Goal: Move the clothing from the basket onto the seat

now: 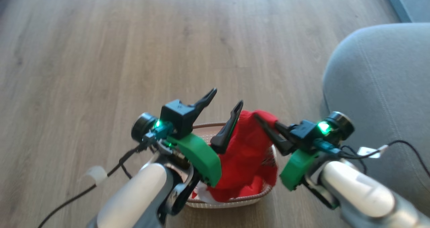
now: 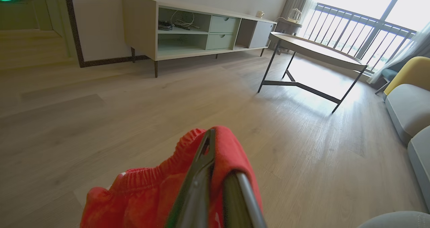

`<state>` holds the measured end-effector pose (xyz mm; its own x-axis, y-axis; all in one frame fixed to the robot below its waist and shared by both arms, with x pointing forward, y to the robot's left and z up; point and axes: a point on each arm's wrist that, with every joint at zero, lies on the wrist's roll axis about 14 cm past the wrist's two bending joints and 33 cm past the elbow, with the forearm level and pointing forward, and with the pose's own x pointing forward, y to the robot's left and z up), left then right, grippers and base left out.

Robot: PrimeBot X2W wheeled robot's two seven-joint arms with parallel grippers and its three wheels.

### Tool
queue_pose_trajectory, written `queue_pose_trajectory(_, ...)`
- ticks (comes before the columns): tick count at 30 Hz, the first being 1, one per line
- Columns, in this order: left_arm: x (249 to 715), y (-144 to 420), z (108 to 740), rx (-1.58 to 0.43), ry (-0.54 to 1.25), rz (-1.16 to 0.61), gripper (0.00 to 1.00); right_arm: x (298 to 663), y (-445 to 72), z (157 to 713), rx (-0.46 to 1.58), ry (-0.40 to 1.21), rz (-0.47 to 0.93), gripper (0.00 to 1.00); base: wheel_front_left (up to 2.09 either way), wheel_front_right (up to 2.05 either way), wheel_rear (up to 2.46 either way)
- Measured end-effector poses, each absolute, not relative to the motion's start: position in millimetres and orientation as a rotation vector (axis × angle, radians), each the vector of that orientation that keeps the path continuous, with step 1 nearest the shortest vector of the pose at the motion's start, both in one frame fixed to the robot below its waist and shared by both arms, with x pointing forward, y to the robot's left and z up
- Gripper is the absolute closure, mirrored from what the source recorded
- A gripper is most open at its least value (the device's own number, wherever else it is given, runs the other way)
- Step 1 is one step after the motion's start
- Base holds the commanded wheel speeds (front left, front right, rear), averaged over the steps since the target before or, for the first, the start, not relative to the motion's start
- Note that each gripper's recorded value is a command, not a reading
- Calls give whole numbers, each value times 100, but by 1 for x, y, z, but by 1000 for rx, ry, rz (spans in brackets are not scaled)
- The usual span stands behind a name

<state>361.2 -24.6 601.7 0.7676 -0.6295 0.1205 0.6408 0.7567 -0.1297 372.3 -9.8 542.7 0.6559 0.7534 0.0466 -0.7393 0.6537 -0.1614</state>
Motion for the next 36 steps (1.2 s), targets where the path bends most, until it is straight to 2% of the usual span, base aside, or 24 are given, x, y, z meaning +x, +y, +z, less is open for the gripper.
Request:
queue_pose_trajectory(8,357,-48,571,-173,-17,-780,0,378,-74,558,-143,-154,679,100,0,0,0)
queue_pose_trajectory(19,343,-97,556,-210,-4,-957,0,364,-157,571,-161,-173,441,100,0,0,0)
queue_pose_trajectory(28,334,-126,548,-240,20,-1057,0,345,-199,563,-164,-126,305,100,0,0,0)
queue_pose_trajectory(36,339,-127,532,-261,68,-1067,0,363,-216,565,-175,-125,256,100,0,0,0)
